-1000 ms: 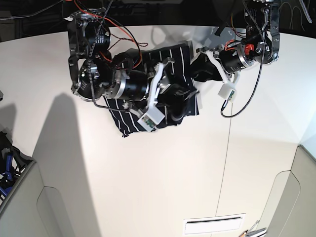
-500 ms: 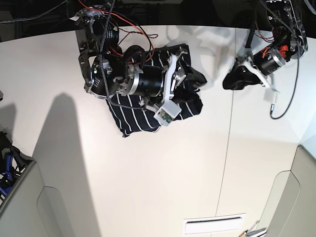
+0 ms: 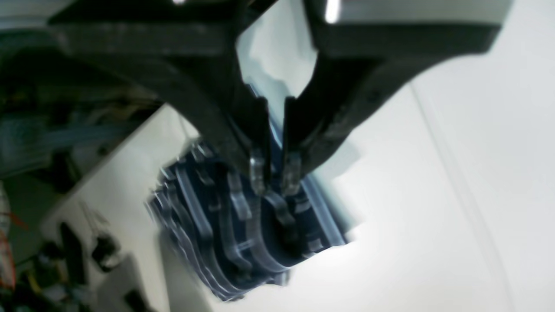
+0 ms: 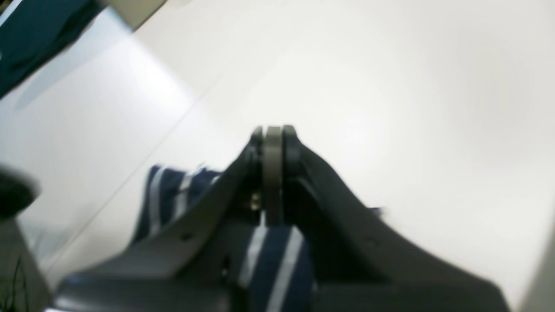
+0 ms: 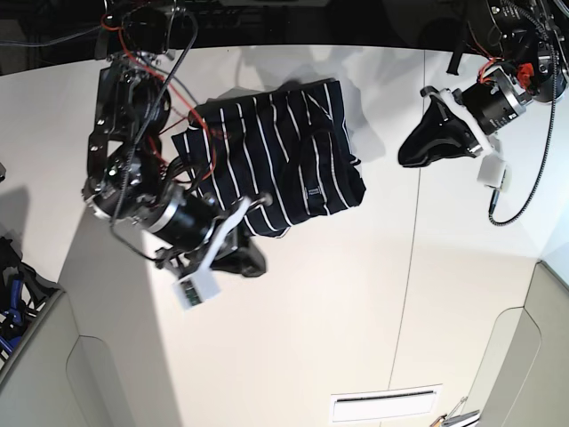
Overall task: Fold the T-shirt properly
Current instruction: 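Fold the collar end with the right gripper over onto the strip's middle, then move both grippers to opposite sides of the folded bundle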
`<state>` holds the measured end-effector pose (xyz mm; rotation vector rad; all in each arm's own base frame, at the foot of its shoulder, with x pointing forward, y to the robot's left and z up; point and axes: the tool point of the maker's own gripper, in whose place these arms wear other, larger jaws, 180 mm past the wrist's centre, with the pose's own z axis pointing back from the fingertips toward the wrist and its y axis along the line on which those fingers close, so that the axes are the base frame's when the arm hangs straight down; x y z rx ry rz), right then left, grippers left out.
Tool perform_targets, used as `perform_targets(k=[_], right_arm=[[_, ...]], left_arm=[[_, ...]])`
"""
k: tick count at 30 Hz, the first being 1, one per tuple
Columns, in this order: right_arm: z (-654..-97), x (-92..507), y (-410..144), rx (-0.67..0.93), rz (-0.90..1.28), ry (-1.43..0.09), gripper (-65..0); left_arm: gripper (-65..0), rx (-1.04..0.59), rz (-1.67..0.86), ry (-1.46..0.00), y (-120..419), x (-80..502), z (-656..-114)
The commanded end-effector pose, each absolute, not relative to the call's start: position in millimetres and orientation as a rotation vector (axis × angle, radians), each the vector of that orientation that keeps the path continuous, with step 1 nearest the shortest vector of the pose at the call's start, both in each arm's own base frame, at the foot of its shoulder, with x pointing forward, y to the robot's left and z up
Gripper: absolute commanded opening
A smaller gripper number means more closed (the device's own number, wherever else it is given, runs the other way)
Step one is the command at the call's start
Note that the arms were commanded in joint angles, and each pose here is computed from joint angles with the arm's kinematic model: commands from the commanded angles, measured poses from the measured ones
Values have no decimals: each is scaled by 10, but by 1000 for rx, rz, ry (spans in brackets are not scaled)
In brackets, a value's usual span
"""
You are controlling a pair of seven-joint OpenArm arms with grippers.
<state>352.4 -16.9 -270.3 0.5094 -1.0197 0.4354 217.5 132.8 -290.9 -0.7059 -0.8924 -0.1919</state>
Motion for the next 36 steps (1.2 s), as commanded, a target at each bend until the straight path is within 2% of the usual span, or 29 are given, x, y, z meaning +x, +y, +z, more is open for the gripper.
perform_targets(k=[1, 5, 11, 17, 22, 28, 36], right_arm=[[-2536, 3639, -222, 515, 418, -1086, -650], [-2655, 3815, -417, 509, 349, -1079, -650], [-2985, 3988, -428, 544, 324, -992, -650], [-3254, 4122, -355, 611, 270, -920, -650], [-3530, 4103, -284, 641, 254, -830, -650], [-3682, 4026, -226, 649, 260, -774, -650], [-3724, 3948, -218, 667, 266, -720, -650]], left_arm=[[-596, -735, -234, -927, 1222, 2168, -2774], [-596, -789, -324, -876, 854, 2085, -2837], [-596, -832, -460, -818, 306, 1935, -2993], [-596, -824, -521, -725, 44, 1771, -3357], [-596, -831, -483, -658, 49, 1707, -3607], [-596, -766, -481, -587, 156, 1656, -3892], [-596, -640, -401, -620, 563, 2056, -4038]])
